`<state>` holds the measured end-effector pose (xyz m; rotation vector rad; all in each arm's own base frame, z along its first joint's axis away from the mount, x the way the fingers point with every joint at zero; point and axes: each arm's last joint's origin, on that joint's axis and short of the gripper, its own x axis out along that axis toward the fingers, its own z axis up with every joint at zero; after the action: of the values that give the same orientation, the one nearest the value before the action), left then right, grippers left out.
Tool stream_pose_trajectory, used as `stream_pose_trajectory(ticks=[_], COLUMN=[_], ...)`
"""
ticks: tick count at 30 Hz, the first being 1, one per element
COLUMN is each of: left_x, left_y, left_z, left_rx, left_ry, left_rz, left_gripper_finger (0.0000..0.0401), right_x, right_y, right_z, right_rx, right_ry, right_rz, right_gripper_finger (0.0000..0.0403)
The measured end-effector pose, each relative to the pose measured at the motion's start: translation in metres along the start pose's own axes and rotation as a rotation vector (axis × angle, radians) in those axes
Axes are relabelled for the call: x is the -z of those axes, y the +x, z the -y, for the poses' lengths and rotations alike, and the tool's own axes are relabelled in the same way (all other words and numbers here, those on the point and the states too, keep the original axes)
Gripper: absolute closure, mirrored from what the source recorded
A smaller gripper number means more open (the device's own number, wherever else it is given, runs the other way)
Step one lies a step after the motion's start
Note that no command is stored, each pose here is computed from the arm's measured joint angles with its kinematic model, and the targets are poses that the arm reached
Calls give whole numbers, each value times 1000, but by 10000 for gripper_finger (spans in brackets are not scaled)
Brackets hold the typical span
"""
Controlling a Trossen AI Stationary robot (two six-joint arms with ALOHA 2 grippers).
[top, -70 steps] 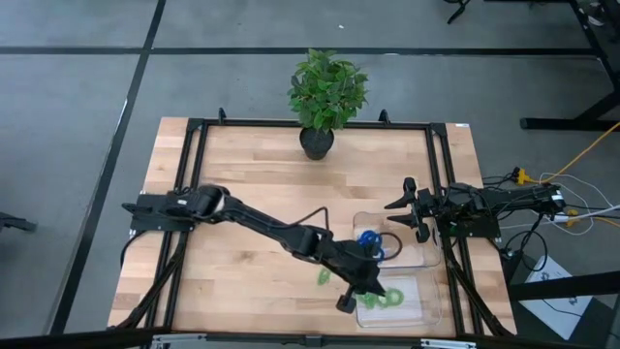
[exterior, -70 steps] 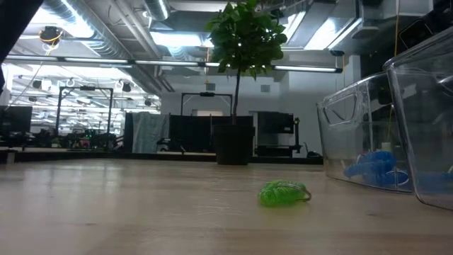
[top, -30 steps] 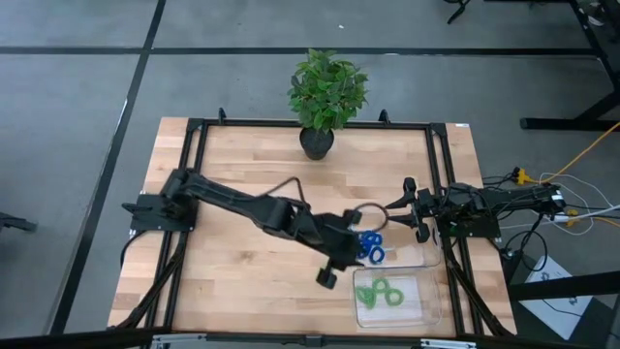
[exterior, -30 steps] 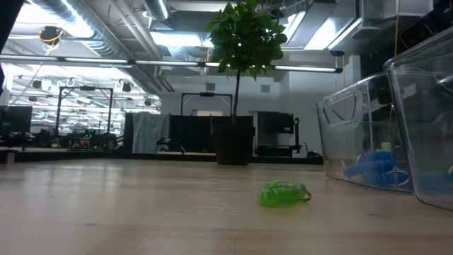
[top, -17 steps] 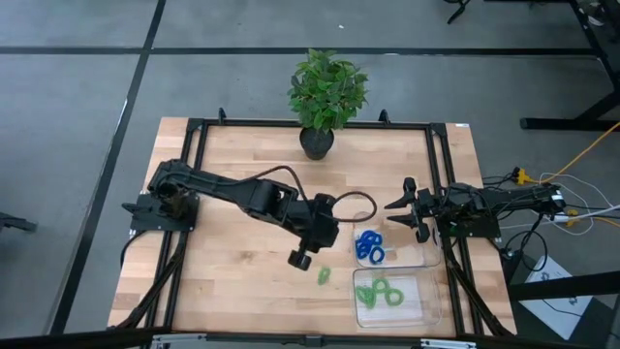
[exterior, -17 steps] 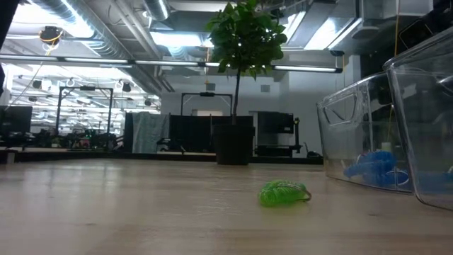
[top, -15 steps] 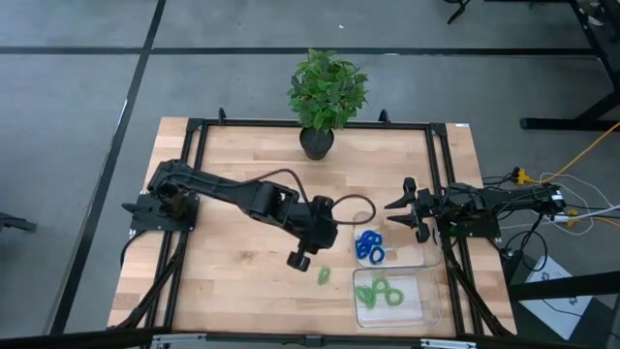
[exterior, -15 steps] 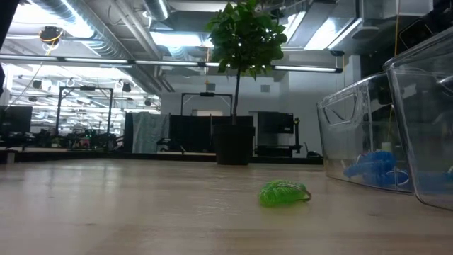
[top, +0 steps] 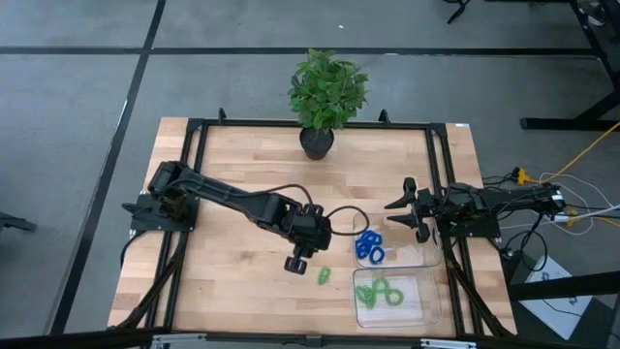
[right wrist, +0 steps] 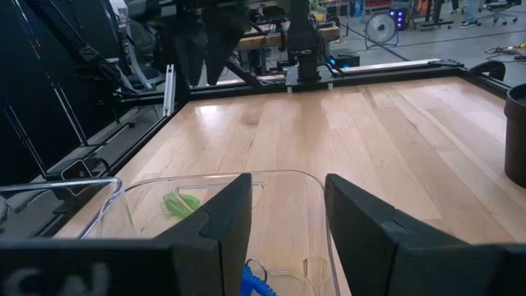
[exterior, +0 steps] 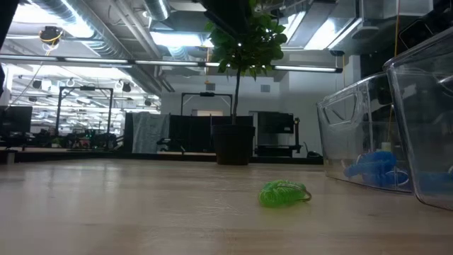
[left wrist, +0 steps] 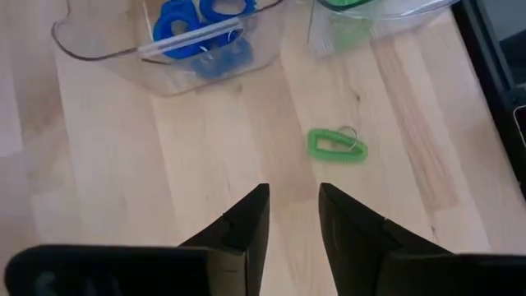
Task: Sort spring keychains
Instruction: Put the green spring keychain in the bottom transparent bin
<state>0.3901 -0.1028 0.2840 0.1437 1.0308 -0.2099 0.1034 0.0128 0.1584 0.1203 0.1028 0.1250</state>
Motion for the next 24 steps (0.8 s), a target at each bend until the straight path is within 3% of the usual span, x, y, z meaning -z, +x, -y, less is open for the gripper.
stream_pose_trajectory(ticks=[10, 16, 20, 24], left_x=[15, 40, 60, 63], left_y=[0, 6, 22, 39], left_z=[0, -2, 0, 3], left_rx=[-11, -41, -64, -47], left_ry=[-55, -162, -250, -292], left_rz=[52, 83, 37, 105], left_gripper_finger=[299, 299, 299, 299], right_x=[0, 0, 0, 0], right_y=[0, 0, 0, 0], right_z=[0, 0, 0, 0], right_rx=[0, 0, 0, 0], right_ry=[0, 0, 0, 0], right_rz=[1, 1, 0, 0], right_gripper_finger=[249, 249, 249, 249])
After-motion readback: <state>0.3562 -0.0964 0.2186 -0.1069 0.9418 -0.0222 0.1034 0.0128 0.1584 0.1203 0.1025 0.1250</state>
